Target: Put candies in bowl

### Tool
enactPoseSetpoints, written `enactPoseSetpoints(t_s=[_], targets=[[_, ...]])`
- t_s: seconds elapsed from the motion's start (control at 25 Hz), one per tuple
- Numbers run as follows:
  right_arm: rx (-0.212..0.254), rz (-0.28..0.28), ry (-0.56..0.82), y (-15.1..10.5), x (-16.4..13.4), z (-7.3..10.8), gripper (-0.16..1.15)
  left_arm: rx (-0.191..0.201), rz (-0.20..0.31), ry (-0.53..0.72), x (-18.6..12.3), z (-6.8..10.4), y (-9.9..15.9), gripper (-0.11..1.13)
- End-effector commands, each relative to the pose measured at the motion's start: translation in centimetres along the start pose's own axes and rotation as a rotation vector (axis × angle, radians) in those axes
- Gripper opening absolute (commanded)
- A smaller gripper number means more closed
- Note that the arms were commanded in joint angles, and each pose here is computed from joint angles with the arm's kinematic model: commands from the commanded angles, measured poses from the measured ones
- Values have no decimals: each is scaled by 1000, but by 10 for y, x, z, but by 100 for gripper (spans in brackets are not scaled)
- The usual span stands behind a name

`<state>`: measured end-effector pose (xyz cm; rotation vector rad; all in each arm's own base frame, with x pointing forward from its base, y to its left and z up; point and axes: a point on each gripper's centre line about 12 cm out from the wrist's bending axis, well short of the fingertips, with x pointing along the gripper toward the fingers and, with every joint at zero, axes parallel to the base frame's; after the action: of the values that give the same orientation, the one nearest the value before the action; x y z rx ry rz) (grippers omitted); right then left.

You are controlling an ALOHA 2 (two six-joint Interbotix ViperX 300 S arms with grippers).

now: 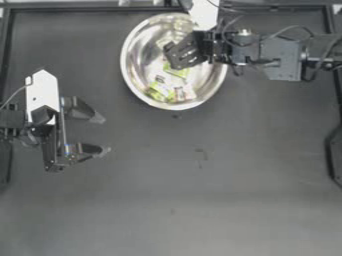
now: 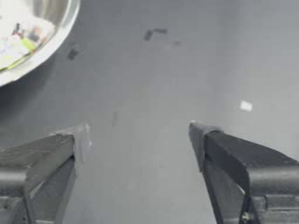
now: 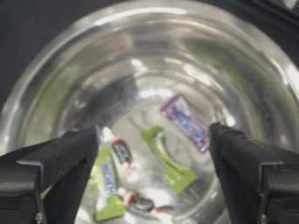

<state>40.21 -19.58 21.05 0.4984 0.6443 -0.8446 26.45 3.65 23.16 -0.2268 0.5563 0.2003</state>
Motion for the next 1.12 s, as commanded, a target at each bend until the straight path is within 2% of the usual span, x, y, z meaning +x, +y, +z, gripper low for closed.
enactPoseSetpoints(t_s=[0.04, 0.48, 0.68, 0.96, 1.12], targets=[[-26, 86, -68, 21, -42, 12, 100, -1, -4, -23, -2, 6, -1, 100], [-178, 260, -97, 56, -119, -23, 100, 3, -8, -30, -4, 8, -2, 100], [-217, 317, -80, 56, -141, -44, 100, 20, -24, -36, -7, 8, -7, 99], [-233, 440, -79, 58, -163, -68, 100, 40, -71, -55, -14, 11, -21, 99], [-251, 464, -82, 55, -174, -76, 100, 55, -94, -54, -15, 10, -27, 99]])
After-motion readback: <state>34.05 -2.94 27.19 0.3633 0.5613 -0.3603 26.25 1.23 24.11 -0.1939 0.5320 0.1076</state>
